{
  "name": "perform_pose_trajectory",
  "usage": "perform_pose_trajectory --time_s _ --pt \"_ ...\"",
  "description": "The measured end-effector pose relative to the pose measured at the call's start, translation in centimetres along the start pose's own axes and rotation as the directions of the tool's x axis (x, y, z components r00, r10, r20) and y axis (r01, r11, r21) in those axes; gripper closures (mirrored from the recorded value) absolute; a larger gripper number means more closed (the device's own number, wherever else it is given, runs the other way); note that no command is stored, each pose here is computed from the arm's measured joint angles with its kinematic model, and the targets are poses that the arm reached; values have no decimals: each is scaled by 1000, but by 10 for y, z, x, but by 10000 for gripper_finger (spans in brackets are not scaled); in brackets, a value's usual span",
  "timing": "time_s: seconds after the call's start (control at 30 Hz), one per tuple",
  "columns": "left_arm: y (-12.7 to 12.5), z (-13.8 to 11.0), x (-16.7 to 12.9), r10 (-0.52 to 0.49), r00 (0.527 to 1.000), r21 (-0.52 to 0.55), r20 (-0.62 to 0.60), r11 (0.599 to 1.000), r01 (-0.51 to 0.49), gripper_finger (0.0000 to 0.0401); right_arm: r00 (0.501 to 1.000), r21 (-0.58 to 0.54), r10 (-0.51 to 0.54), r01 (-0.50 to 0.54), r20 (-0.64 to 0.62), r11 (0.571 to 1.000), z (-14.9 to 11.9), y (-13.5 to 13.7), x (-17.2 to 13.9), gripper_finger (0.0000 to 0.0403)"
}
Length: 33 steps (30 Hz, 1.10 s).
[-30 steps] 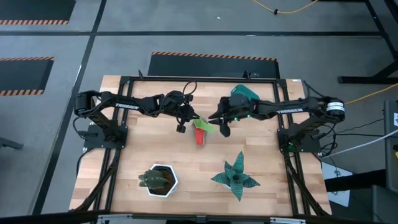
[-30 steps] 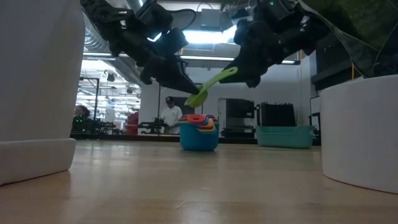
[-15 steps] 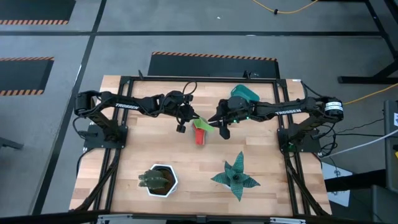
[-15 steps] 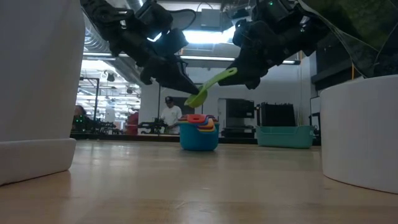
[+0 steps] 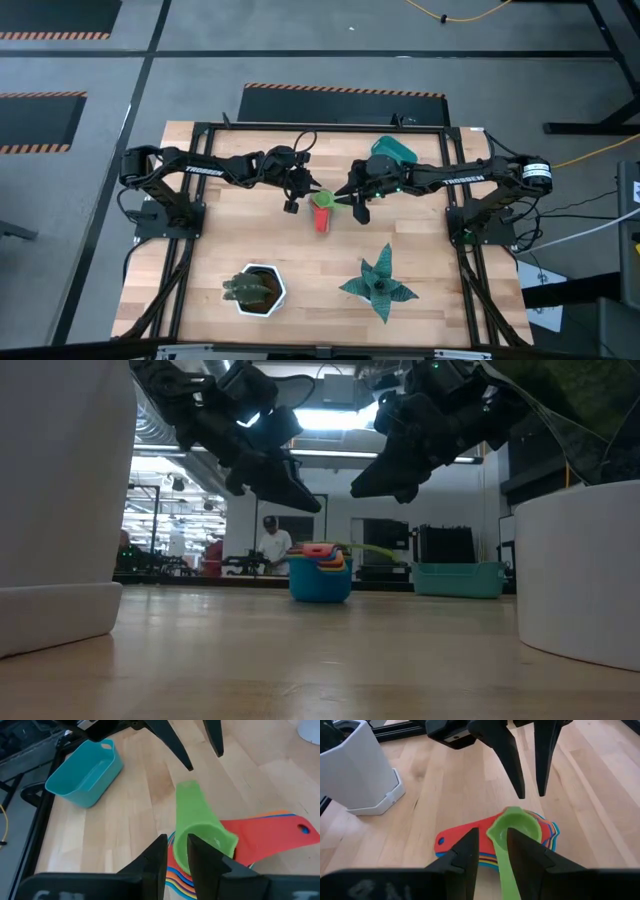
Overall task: Nest measuring cups in basket
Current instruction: Stack the light green measuring cup on top of the red measuring cup
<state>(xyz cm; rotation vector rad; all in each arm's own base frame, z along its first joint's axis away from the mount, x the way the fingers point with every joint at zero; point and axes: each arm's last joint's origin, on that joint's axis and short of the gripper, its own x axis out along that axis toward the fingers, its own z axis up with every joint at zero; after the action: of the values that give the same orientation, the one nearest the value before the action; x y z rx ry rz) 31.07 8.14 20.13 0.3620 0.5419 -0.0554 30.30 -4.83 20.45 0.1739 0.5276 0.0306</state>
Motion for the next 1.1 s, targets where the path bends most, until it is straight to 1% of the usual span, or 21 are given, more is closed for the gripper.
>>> perform_pose_trajectory --time_s 0.17,0.33,0.4,0.47,0.6,0.77,0.83,0.93,1.1 --pt "0 0 0 -1 1000 -61 1 998 1 333 1000 4 -25 25 -3 1000 0 -3 0 297" --pt "0 0 0 -4 1000 -165 3 986 5 333 984 -40 -177 176 -23 983 -3 -7 -1 297" --pt "-1 1 0 -22 1000 -214 13 977 24 333 971 -43 -239 237 -29 970 -4 -9 -1 297" --pt "-3 2 0 -49 998 -244 26 968 54 333 961 -44 -275 274 -30 961 -4 -10 -2 297" --pt "-12 7 2 -94 994 -240 46 965 103 340 951 -44 -308 306 -40 951 -5 -12 -2 297" --pt "-27 12 3 -142 989 -220 42 964 148 356 938 -31 -331 329 -109 944 -11 -21 -5 297" --pt "-33 13 4 -162 986 -221 26 961 164 364 932 -26 -339 338 -132 941 -14 -24 -6 297" --pt "-42 13 4 -190 982 -250 -6 951 182 377 927 -19 -347 347 -140 937 -16 -27 -7 297" --pt "-55 7 3 -250 964 -268 -92 938 218 398 921 -14 -355 357 -163 934 -24 -31 -8 297"
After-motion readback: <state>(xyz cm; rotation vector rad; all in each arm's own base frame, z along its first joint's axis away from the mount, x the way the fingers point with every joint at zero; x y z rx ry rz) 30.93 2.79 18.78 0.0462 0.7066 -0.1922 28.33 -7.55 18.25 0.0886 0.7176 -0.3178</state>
